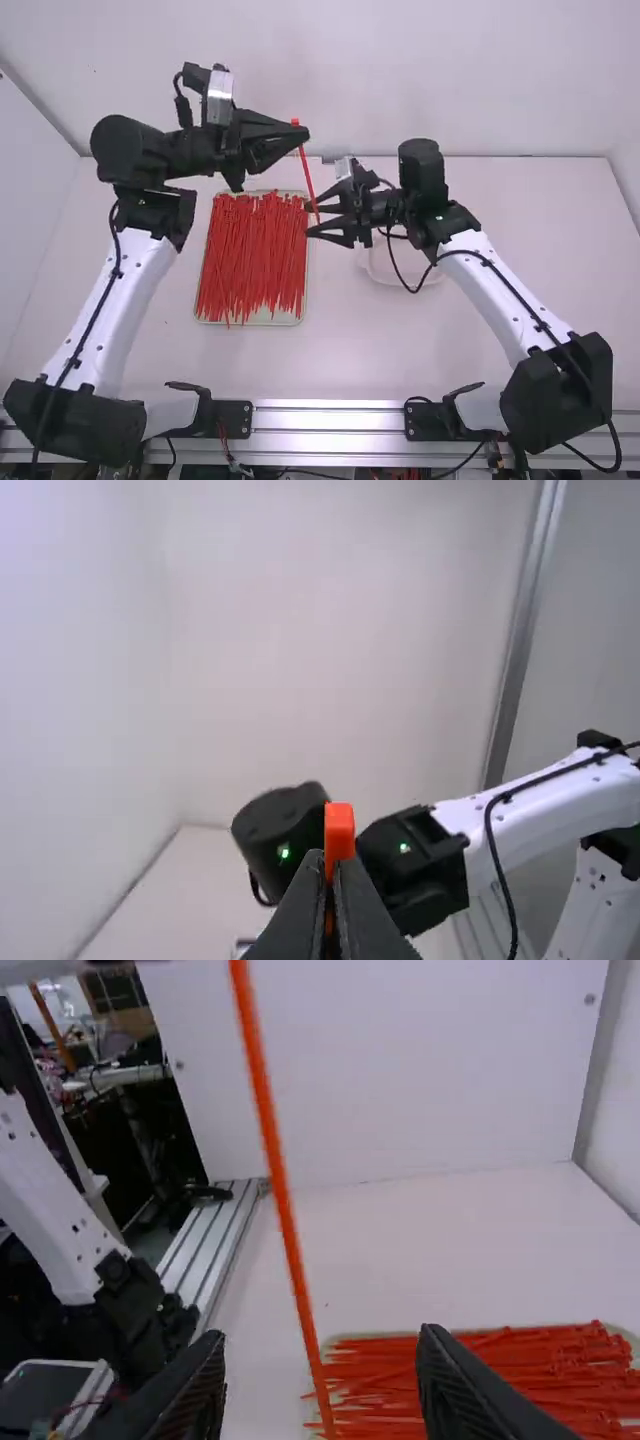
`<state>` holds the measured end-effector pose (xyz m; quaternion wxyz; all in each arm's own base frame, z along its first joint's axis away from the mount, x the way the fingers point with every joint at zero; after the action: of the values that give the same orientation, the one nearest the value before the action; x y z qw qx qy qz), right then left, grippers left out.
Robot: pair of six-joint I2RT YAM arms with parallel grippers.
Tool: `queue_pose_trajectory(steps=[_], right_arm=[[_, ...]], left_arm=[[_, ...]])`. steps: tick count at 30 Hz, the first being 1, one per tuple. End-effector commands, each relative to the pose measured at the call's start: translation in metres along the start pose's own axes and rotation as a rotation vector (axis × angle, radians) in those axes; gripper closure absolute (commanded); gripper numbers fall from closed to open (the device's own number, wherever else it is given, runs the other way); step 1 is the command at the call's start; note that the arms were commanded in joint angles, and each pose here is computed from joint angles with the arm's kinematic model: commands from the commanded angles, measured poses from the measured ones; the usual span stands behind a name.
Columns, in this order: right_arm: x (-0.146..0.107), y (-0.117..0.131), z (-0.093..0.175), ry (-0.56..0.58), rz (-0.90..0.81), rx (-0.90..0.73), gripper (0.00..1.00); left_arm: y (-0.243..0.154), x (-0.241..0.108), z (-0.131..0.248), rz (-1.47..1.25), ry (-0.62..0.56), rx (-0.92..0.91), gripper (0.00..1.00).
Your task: Fasten the cable tie
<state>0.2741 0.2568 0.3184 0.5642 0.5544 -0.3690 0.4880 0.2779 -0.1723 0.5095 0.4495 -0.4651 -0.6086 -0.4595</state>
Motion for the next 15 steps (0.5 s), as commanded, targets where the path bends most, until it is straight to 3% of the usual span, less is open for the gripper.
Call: queue_pose_trajectory(steps=[1, 4, 6, 12, 13, 14, 15], right_arm=[[0.0, 0.004, 0.001, 0.0, 0.07, 0.009, 0.57], [-0.002, 0.004, 0.001, 0.003, 0.06, 0.01, 0.72], [-0.002, 0.004, 0.001, 0.003, 0.06, 0.009, 0.97], [-0.002, 0.005, 0.0, 0.005, 0.056, 0.012, 1.0], [-0.002, 0.006, -0.001, 0.006, 0.058, 0.018, 1.0], [-0.002, 0.008, -0.003, 0.007, 0.06, 0.025, 1.0], [-0.002, 0.008, -0.004, 0.006, 0.061, 0.025, 1.0]], left_arm=[[-0.006, 0.019, -0.001, -0.014, -0.016, -0.005, 0.98], [-0.006, 0.022, -0.002, 0.007, -0.012, 0.0, 0.98], [-0.004, 0.02, -0.002, 0.016, -0.006, 0.004, 0.98], [0.003, 0.012, -0.001, 0.068, -0.003, 0.04, 0.98], [0.005, 0.011, -0.001, 0.076, -0.005, 0.048, 0.93], [0.006, 0.01, -0.001, 0.077, -0.009, 0.057, 0.72], [0.006, 0.01, -0.001, 0.077, -0.009, 0.058, 0.66]])
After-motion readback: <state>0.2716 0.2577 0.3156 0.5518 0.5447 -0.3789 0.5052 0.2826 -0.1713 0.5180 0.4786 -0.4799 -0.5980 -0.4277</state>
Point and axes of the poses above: each hand's point on the last joint's axis, 136 mm out from that joint toward the fingers, its own z axis back along the fingers, its own y axis along the line the jaws close on, x = y × z, the point moved 3 cm from there along z, back along the fingers, and after that the axes turned 9 degrees about -z, right-handed, at the moved point
